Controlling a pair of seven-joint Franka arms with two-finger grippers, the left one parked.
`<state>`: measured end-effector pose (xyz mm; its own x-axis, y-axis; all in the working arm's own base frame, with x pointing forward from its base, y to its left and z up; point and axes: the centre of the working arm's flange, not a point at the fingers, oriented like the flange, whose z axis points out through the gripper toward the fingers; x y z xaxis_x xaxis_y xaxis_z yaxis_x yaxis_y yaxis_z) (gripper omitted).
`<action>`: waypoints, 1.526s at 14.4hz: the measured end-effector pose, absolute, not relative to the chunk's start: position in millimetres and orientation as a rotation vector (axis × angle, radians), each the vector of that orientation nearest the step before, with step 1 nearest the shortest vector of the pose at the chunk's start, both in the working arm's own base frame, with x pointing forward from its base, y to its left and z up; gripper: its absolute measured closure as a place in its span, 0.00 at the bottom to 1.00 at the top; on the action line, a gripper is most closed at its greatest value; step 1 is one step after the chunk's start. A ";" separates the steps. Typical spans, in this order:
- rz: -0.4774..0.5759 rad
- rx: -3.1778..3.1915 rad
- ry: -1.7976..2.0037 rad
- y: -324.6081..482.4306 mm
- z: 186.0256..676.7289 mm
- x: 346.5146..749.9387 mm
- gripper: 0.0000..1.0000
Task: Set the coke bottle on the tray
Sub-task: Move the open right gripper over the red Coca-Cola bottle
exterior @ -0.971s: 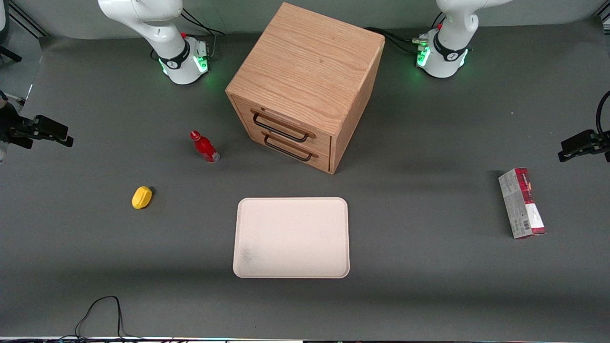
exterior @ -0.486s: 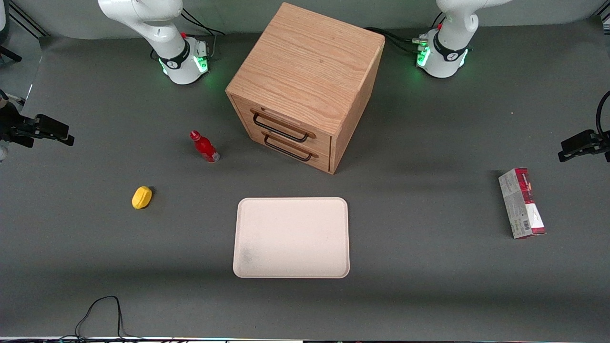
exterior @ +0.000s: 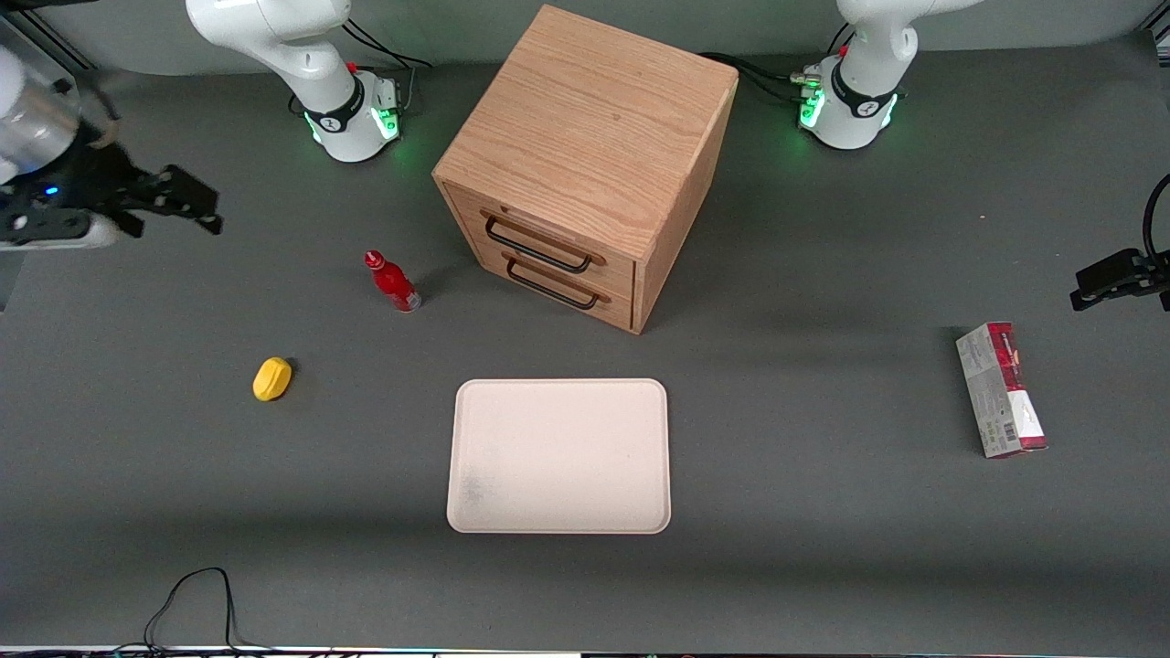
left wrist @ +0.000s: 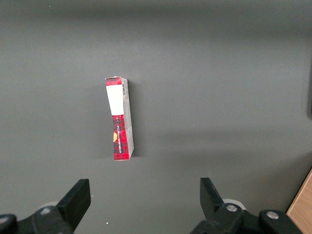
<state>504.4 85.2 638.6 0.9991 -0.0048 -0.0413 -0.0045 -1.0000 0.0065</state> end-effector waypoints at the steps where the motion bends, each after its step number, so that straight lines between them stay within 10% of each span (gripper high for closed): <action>1: -0.049 3.137 -0.010 96.1 634.0 495.5 0.00; 10: -0.046 3.139 0.159 147.0 561.9 415.8 0.00; 22: -0.090 3.129 0.177 154.1 416.4 415.1 0.00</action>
<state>415.1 154.1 416.4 0.9920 0.1124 -0.0575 0.1128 -0.9936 0.0032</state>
